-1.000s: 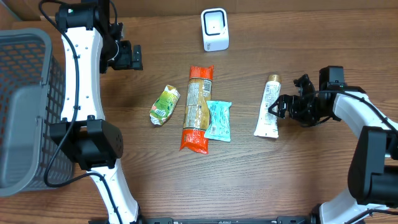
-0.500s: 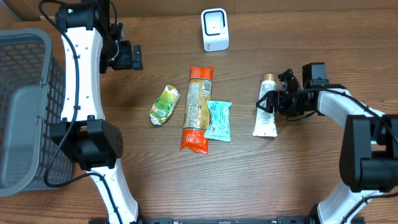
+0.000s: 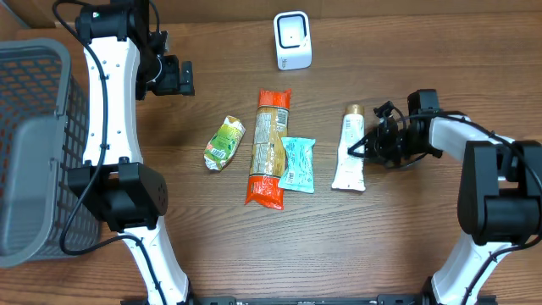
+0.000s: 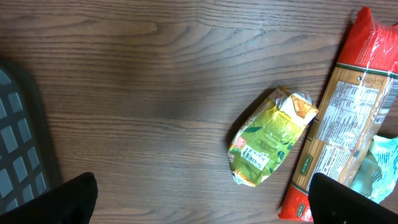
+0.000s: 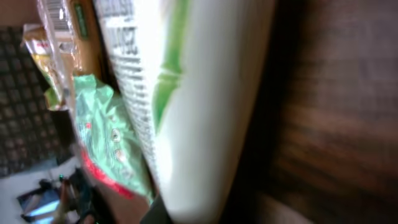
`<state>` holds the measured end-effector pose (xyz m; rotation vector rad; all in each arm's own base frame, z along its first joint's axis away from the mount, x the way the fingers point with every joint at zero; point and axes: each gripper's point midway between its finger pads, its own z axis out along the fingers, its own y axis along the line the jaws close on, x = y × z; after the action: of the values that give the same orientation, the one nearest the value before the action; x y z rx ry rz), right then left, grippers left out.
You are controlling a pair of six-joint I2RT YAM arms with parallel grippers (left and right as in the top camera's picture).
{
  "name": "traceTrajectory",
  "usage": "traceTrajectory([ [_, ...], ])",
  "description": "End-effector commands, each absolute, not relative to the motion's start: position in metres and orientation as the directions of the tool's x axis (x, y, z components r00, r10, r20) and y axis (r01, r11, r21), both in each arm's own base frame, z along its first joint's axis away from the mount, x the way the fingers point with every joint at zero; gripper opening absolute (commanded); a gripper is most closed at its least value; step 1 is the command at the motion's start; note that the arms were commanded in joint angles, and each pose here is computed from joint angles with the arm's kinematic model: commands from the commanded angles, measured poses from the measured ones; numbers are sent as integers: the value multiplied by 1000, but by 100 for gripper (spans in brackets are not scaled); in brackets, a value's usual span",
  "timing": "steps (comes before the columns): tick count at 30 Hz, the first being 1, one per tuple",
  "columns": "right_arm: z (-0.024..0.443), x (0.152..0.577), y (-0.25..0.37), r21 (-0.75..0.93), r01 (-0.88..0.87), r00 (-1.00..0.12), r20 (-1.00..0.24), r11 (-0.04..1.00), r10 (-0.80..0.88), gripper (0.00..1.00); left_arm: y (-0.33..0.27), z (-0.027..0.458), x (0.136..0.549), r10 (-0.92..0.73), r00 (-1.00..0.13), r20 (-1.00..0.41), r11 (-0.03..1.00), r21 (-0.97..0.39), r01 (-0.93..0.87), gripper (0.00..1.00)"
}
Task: Scan the item barcode
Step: 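Regrasp the tube with the right gripper and raise it toward the scanner, then hold the tube's barcode in front of the white scanner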
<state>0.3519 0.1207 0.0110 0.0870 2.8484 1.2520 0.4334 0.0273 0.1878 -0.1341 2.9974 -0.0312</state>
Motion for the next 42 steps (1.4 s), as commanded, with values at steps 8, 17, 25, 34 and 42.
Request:
traceTrajectory([
  [8,92,379,115,809,-7,-999,-26,588,23,4,28,184,434,-70,-989,-130,998,-18,-68,99],
  [17,244,376,154,764,-400,-912,-388,506,-134,4,28,184,434,-70,-989,-130,998,-18,-68,100],
  [25,328,332,200,667,-649,-758,-608,367,-237,4,28,184,434,-70,-989,-130,998,-18,-68,100],
  [34,376,333,199,611,-662,-728,-661,434,-181,4,28,184,434,-70,-989,-130,998,-18,-68,100],
  [42,375,358,201,579,-610,-740,-660,541,-127,4,28,183,434,-70,-989,-130,998,-18,-68,100],
])
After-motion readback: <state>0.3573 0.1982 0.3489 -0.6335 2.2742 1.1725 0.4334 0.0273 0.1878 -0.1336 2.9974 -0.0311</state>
